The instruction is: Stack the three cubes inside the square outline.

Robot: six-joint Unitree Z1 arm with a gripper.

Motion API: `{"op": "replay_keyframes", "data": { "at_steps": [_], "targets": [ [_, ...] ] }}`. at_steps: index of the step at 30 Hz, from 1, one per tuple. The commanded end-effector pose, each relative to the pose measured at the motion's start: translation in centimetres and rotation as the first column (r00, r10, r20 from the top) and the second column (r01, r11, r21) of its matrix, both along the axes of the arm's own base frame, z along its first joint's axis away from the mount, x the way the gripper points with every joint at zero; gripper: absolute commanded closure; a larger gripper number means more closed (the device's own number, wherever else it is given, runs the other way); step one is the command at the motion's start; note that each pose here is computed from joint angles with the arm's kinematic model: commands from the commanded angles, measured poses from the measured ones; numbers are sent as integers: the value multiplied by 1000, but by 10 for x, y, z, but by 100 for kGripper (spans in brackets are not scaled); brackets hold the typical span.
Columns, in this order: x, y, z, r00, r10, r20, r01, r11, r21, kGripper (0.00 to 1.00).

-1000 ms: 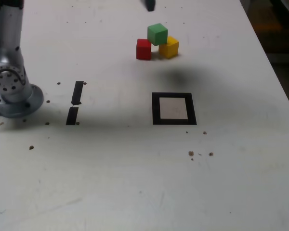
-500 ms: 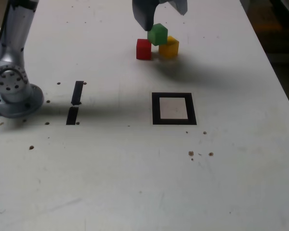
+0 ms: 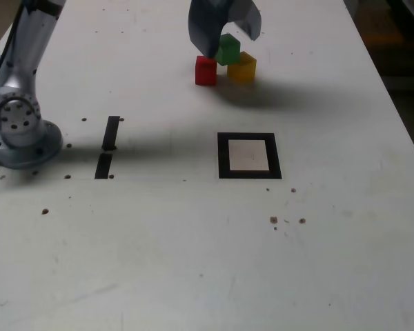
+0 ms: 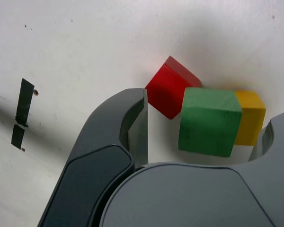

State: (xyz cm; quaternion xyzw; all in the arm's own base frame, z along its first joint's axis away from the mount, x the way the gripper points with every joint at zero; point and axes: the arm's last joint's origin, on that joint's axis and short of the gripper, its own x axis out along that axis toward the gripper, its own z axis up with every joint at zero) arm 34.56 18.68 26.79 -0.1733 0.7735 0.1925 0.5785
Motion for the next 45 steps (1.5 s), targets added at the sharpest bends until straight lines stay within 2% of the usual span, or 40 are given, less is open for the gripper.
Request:
{"op": "replay_keyframes", "data": {
  "at_steps": [1,9,15,20,26,36,40,45],
  "targets": [
    [2,3,-4,1000,7,-2,-7,1000,-3,20],
    [2,5,-7,999,36,-3,-36,999,-9,46],
    [5,5,-13,999,38,-4,-39,999,-17,56],
    [7,6,-16,999,39,6,-39,999,-15,68],
    [7,6,-14,999,40,9,-39,999,-13,75],
    [7,6,-13,999,29,17,-28,999,-24,77],
    [10,1,-2,999,5,48,-5,1000,-9,79],
    [22,-22,33,990,-70,123,65,997,45,81]
  ]
}}
